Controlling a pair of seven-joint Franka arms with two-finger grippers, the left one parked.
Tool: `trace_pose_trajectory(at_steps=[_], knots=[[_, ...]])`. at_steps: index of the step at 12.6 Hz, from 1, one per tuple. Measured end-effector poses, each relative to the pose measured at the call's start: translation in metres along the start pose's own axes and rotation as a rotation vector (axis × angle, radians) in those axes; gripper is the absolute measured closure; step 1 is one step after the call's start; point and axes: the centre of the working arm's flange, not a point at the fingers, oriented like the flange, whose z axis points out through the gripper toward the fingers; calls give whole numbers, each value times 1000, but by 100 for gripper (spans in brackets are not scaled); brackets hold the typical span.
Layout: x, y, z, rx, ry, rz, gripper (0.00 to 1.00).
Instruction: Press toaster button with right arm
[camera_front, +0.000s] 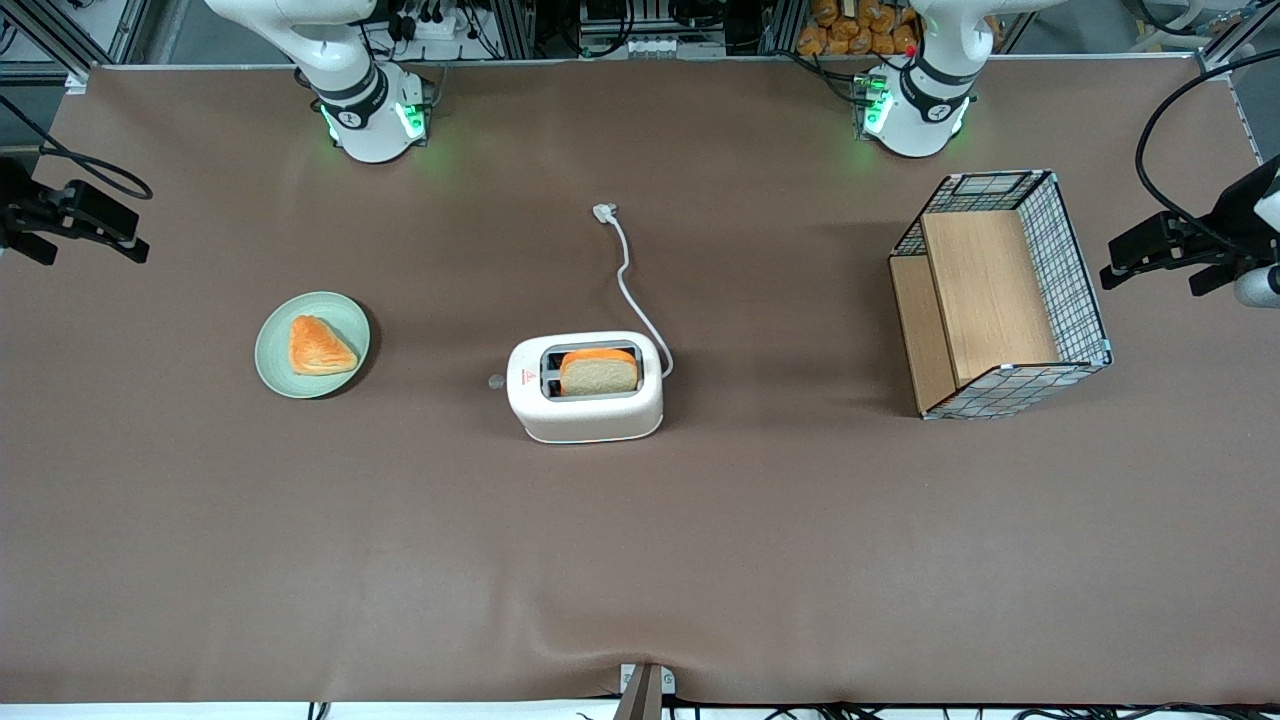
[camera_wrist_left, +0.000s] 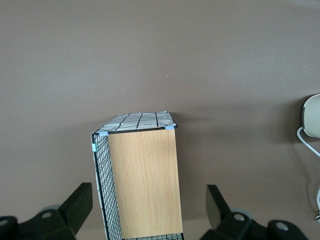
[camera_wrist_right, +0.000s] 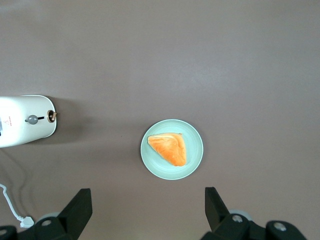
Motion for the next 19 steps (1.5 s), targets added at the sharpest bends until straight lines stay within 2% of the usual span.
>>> trace_pose_trajectory(at_steps=[7, 12, 14, 15, 16, 19], knots=[[22, 0, 37, 2, -54, -2, 0], [30, -6, 48, 2, -62, -19, 0], [32, -12, 58, 6, -86, -28, 0], [33, -15, 69, 11, -108, -33, 7], [35, -21, 83, 34, -133, -38, 19], [46, -41, 122, 143, -204, -45, 57]])
